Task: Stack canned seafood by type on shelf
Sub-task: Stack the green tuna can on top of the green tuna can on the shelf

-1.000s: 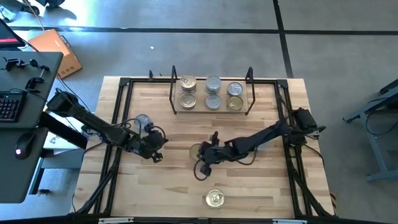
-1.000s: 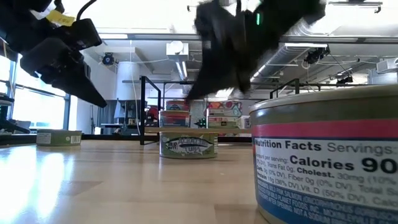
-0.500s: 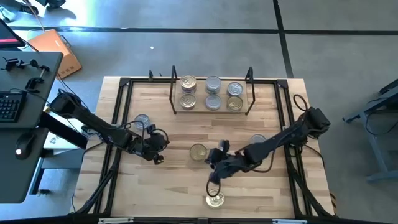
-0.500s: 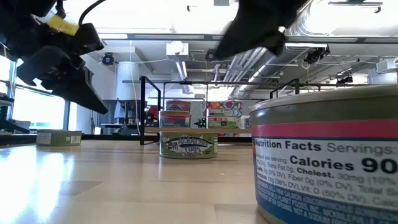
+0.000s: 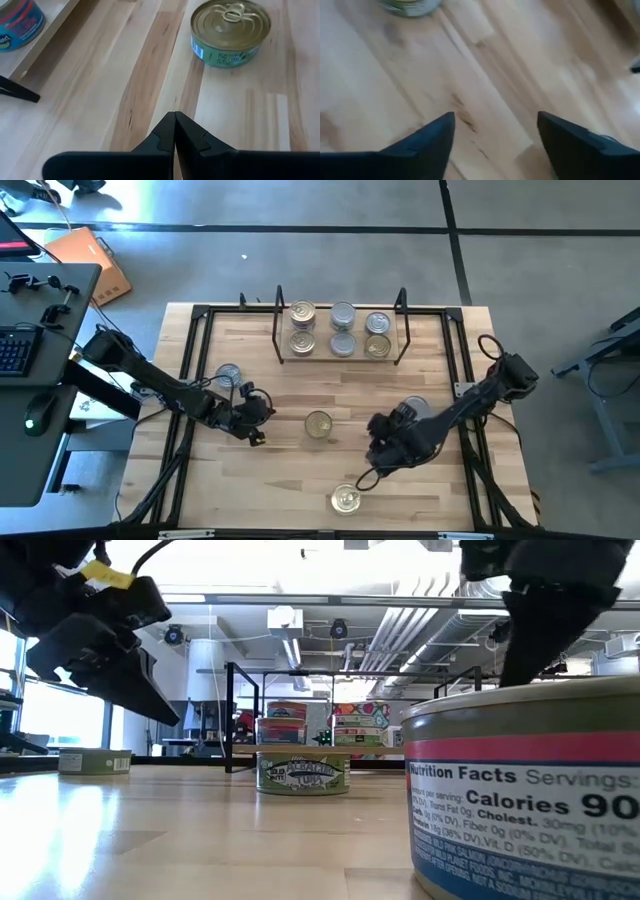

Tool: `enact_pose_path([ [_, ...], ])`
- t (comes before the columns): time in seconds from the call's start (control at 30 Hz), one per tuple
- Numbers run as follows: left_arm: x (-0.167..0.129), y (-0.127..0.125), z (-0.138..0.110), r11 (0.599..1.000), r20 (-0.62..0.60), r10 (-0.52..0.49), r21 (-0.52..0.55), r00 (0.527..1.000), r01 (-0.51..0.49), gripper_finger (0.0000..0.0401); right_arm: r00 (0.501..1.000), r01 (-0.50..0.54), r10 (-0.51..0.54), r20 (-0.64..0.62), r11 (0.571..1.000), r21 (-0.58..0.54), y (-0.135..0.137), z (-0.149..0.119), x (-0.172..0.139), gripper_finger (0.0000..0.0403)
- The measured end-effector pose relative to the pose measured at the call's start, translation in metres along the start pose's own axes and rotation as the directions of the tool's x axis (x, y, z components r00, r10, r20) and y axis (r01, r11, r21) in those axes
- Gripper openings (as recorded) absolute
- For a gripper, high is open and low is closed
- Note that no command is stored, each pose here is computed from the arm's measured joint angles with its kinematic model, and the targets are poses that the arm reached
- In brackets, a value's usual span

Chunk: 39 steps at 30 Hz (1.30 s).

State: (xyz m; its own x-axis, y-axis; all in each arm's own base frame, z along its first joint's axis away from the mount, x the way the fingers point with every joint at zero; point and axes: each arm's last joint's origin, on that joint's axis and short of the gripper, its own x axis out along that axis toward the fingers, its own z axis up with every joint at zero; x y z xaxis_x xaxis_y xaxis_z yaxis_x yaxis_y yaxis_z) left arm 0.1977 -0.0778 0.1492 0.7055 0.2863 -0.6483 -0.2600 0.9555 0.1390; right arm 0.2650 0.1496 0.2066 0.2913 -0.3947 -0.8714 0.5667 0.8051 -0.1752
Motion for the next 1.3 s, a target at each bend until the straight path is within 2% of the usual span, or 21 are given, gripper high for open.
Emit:
enact_pose_path([
  [0.13, 0.0, 0.0, 0.0, 1.0, 0.002, -0.002, -0.004, 1.0, 0.002, 0.0, 0.999, 0.051, -0.05, 0.009, 0.996, -0.068, -0.005, -0.011, 0.007, 0.0319],
  [0.3, 0.0, -0.003, 0.004, 0.998, 0.021, -0.064, -0.005, 0.998, 0.064, 0.0, 0.99, -0.078, 0.089, 0.106, 0.991, -0.109, 0.002, -0.011, 0.04, 0.0328],
  [0.37, 0.001, -0.005, 0.006, 0.996, 0.034, -0.09, 0.005, 0.995, 0.09, 0.0, 0.968, -0.162, 0.182, 0.174, 0.979, -0.124, 0.005, -0.007, 0.055, 0.0328],
  [0.47, 0.006, -0.008, 0.007, 0.992, 0.039, -0.126, 0.015, 0.991, 0.126, 0.0, 0.906, -0.27, 0.315, 0.283, 0.944, -0.188, 0.008, 0.001, 0.074, 0.0328],
  [0.6, 0.022, -0.012, 0.006, 0.987, 0.037, -0.159, 0.019, 0.987, 0.159, 0.0, 0.843, -0.265, 0.367, 0.394, 0.92, -0.289, 0.008, 0.012, 0.093, 0.0328],
  [0.83, 0.058, -0.015, 0.006, 0.98, 0.078, -0.198, -0.009, 0.977, 0.199, 0.0, 0.838, -0.306, 0.423, 0.346, 0.888, -0.344, 0.016, 0.032, 0.123, 0.0329],
  [1.03, 0.082, -0.01, 0.002, 0.965, 0.08, -0.251, -0.053, 0.965, 0.256, 0.0, 0.835, -0.274, 0.433, 0.339, 0.862, -0.427, 0.031, 0.047, 0.135, 0.035],
  [1.17, 0.09, -0.009, -0.001, 0.952, 0.086, -0.294, -0.065, 0.952, 0.299, 0.0, 0.844, -0.243, 0.418, 0.336, 0.856, -0.456, 0.039, 0.056, 0.141, 0.0367],
  [1.3, 0.093, -0.011, -0.002, 0.951, 0.087, -0.298, -0.064, 0.951, 0.304, 0.0, 0.847, -0.25, 0.411, 0.337, 0.867, -0.43, 0.04, 0.06, 0.143, 0.0374],
])
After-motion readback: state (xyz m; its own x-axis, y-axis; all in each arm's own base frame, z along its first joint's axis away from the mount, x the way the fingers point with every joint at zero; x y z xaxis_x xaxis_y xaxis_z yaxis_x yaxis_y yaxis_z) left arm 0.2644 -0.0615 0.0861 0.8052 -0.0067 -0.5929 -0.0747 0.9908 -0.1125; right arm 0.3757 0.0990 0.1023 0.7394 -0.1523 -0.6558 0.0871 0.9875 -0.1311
